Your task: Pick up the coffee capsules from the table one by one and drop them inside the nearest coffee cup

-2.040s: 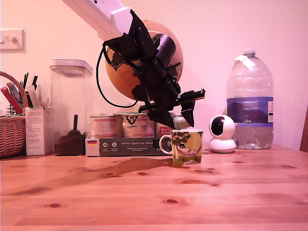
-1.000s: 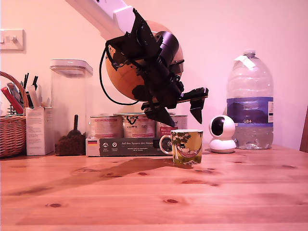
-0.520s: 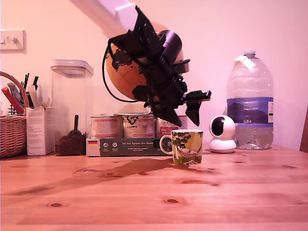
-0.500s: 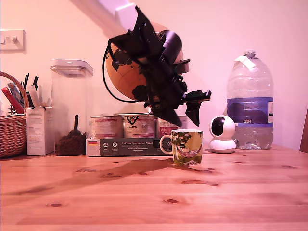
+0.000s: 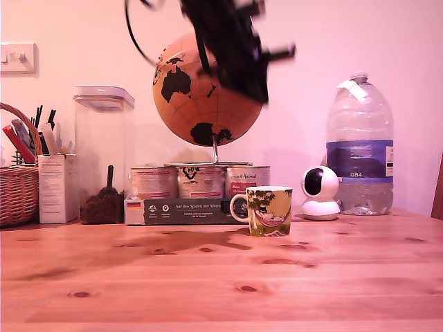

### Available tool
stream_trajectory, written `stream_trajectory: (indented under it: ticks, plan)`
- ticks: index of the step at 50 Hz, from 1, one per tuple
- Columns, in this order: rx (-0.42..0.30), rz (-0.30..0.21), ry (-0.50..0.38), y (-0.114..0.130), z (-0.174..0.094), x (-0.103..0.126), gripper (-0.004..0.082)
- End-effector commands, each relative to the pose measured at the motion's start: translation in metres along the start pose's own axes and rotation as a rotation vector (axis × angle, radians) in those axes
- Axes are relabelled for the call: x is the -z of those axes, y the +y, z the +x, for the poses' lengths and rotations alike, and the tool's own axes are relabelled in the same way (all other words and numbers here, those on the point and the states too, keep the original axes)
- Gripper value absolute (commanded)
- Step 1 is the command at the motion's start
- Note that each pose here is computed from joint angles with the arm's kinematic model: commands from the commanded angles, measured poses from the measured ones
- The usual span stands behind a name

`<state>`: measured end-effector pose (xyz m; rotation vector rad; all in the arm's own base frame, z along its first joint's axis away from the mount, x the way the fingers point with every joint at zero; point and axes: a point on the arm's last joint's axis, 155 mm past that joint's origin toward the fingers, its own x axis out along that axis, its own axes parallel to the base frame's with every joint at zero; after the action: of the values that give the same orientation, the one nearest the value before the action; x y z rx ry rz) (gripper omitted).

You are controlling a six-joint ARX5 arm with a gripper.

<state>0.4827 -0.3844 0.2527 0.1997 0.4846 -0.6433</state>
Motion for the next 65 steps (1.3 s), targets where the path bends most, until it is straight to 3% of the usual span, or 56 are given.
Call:
stream_trajectory:
  ticks: [1,10,39,65]
  plan:
    - [0.002,0.01,0.013,-0.001,-0.005,0.011,-0.0024]
    - [-0.014,0.001,-0.044,0.009,-0.034,0.016,-0.0024]
    - [-0.104,-0.072,-0.073,0.066,-0.113,0.116,-0.0024]
    - [-0.165,-0.189,-0.028,0.097,-0.147,0.191,-0.0024]
